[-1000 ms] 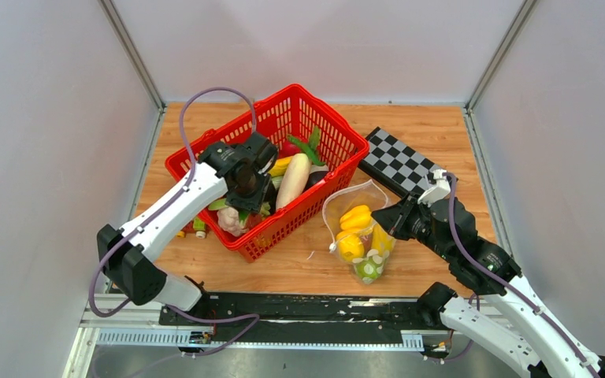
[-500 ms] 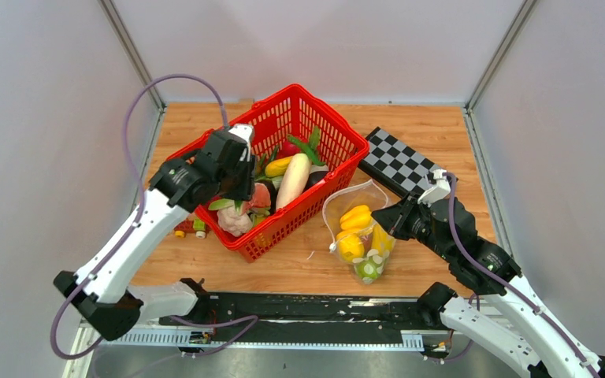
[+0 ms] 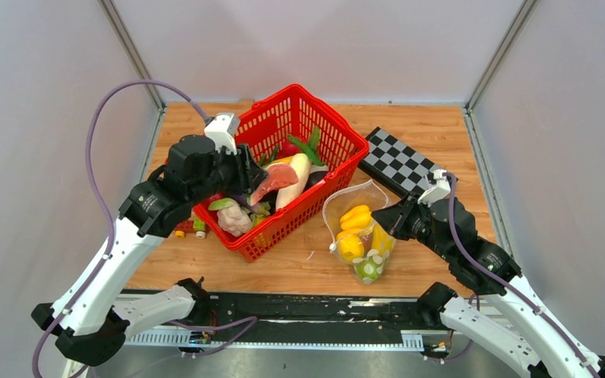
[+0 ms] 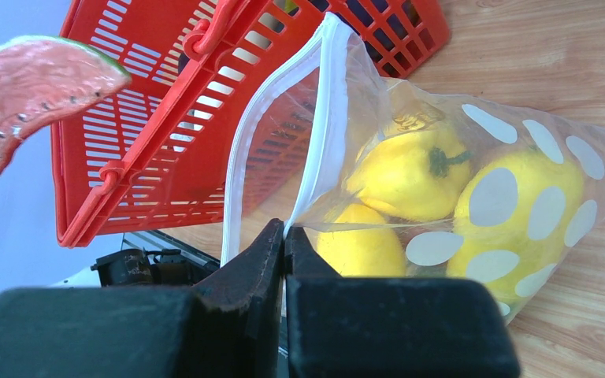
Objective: Place the food in the zip-top bag and seal the zipper
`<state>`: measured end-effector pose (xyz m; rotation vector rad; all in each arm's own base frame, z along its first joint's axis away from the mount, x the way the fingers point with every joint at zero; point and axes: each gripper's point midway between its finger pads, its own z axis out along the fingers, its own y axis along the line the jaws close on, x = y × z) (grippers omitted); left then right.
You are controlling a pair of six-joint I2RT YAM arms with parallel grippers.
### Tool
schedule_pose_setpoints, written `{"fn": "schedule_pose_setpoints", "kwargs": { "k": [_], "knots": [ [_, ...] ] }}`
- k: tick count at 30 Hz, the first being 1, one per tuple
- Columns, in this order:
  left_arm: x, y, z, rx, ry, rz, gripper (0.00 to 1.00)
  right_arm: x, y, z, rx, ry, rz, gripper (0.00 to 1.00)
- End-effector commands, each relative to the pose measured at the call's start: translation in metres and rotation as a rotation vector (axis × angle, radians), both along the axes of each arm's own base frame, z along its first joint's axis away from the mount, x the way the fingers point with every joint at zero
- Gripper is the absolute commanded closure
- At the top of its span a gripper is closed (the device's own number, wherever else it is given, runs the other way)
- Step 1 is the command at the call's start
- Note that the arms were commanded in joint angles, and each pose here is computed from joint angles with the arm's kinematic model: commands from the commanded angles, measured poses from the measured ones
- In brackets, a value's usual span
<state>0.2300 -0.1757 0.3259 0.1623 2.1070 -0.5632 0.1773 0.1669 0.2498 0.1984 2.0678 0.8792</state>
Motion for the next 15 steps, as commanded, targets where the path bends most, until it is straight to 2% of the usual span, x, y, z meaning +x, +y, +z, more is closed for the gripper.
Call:
{"fn": "schedule_pose_setpoints", "kwargs": {
  "k": [1,6,15],
  "knots": [
    [-0.009,-0.052,0.054,-0.258,-0.108,-0.220,1.00,0.001,0.002,0.027,0.044,-0.064,0.008,0.98],
    [-0.017,-0.074,0.055,-0.301,-0.098,-0.331,1.00,0.000,0.002,0.030,0.055,-0.075,0.014,0.98],
    [-0.036,-0.130,0.029,-0.293,-0.054,-0.493,1.00,0.000,0.007,0.035,0.077,-0.087,0.031,0.98]
  ]
}}
